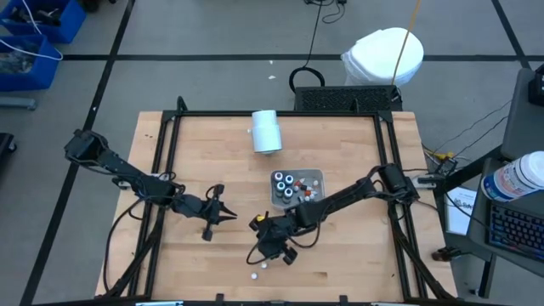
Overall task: Pick & Place food coloring
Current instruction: Put the orange food coloring bottle into the gray bin
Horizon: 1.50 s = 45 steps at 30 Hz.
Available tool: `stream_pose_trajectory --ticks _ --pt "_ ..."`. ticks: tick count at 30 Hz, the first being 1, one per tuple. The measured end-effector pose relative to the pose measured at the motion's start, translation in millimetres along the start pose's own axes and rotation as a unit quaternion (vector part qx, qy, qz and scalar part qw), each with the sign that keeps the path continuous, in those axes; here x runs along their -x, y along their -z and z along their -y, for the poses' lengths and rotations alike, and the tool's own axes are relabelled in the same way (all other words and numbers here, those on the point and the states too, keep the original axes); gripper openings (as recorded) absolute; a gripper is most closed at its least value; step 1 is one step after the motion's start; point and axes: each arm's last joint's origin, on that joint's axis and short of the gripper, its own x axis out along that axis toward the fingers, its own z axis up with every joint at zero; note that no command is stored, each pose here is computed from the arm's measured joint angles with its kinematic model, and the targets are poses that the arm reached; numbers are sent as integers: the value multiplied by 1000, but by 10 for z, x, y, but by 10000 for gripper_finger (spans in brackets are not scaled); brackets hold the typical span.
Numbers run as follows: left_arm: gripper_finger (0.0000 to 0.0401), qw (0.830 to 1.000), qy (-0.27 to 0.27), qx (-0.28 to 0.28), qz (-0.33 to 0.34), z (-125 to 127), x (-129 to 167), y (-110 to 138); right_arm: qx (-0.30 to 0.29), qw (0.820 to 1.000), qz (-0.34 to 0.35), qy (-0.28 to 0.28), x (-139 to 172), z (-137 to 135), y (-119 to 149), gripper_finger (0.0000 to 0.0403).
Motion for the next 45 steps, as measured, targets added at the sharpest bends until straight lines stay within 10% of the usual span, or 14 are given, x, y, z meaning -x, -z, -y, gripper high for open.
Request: stream_pose_trajectory --ticks 45 --pt "35 1000 -3 -15 0 -6 -1 1 -63 997 -29 -27 -75 -63 119 104"
